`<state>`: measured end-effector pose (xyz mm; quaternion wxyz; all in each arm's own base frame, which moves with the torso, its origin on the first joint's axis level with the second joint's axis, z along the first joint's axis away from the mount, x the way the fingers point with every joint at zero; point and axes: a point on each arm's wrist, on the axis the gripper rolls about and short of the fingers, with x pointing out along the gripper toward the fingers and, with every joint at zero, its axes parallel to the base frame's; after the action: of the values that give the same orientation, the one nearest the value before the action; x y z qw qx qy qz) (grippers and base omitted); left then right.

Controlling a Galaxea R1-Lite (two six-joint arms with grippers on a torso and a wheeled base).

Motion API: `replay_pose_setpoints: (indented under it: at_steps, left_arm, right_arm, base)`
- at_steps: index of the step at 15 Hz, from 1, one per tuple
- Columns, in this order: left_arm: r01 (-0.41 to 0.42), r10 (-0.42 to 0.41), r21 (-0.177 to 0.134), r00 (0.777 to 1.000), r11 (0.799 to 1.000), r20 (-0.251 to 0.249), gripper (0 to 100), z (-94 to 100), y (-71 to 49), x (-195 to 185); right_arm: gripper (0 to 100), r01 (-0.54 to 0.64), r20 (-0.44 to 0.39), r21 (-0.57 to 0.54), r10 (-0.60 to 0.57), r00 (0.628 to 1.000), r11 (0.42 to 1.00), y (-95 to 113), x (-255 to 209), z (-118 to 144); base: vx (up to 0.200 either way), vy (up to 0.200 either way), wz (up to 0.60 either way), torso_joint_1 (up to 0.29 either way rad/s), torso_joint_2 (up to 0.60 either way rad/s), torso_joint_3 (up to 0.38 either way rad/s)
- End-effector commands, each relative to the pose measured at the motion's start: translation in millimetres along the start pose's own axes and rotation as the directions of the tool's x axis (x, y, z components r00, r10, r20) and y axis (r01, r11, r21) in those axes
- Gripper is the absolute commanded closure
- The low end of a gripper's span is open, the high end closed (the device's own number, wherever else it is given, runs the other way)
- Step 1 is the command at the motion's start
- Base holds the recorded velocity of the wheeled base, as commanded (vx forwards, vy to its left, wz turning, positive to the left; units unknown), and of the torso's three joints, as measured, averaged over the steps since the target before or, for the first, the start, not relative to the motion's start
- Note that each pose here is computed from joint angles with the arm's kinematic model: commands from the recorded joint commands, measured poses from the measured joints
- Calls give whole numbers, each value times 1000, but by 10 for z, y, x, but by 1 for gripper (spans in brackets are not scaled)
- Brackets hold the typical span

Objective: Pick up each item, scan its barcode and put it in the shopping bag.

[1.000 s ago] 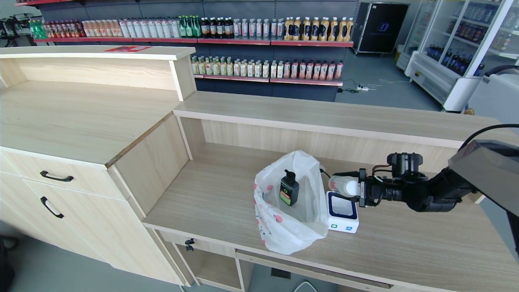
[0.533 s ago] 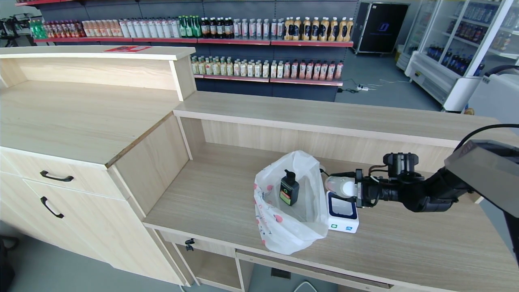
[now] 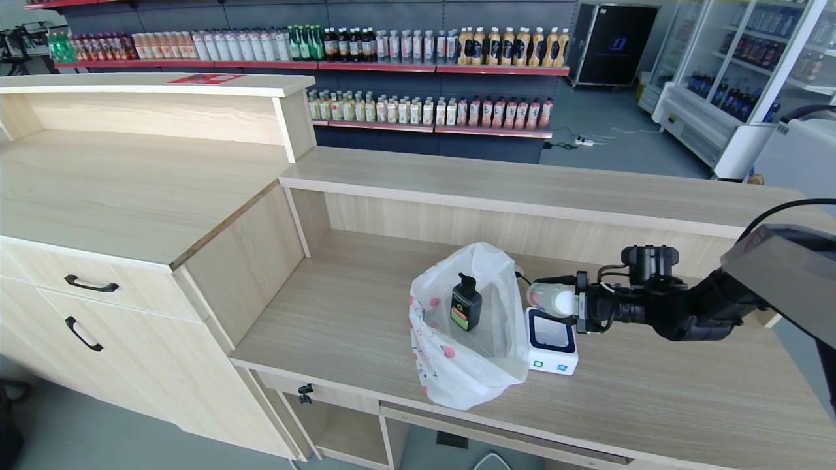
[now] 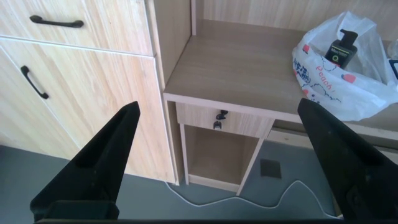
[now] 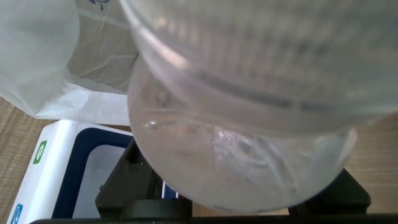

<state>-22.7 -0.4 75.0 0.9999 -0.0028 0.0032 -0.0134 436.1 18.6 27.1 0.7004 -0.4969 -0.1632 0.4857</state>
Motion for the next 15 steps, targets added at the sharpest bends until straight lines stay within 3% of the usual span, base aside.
replay_pose_setpoints:
  at_steps: [1, 3, 6, 7, 8, 9, 11, 13, 15]
  left_arm:
    - [1, -1, -1, 1000, 1000, 0, 0, 0, 0, 0]
    - [1, -1, -1, 1000, 1000, 0, 0, 0, 0, 0]
    - [1, -1, -1, 1000, 1000, 0, 0, 0, 0, 0]
    - [1, -1, -1, 1000, 1000, 0, 0, 0, 0, 0]
    - [1, -1, -1, 1000, 1000, 0, 0, 0, 0, 0]
    - [-1, 1, -1, 1000, 1000, 0, 0, 0, 0, 0]
    - [-1, 1, -1, 1000, 1000, 0, 0, 0, 0, 0]
    - [1, -1, -1, 1000, 1000, 0, 0, 0, 0, 0]
    - [-1, 1, -1, 1000, 1000, 0, 0, 0, 0, 0]
  right_arm:
    - [100, 3, 1, -5, -3, 1000, 1000, -17, -1, 9]
    - [100, 21, 1, -14, -21, 1000, 1000, -154, -54, 102]
    - [100, 145, -8, -16, -145, 989, 989, -847, -341, 623]
    - [100, 164, -12, 21, -164, 986, 986, -945, -410, 756]
    - [100, 250, -109, 198, -232, 967, 948, -1106, -660, 1136]
    - [100, 345, -217, 332, -285, 934, 878, -1153, -809, 1360]
    - [100, 534, -426, 542, -335, 840, 649, -1115, -1042, 1684]
    - [100, 623, -576, 641, -256, 777, 449, -867, -1225, 1885]
    - [100, 625, -615, 665, -176, 769, 408, -643, -1330, 1980]
  base:
    - [0, 0, 0, 0, 0, 0]
    - [0, 0, 0, 0, 0, 0]
    - [0, 0, 0, 0, 0, 0]
    - [0, 0, 0, 0, 0, 0]
    - [0, 0, 0, 0, 0, 0]
    - [0, 0, 0, 0, 0, 0]
    - [0, 0, 0, 0, 0, 0]
    - [0, 0, 0, 0, 0, 0]
    - [0, 0, 0, 0, 0, 0]
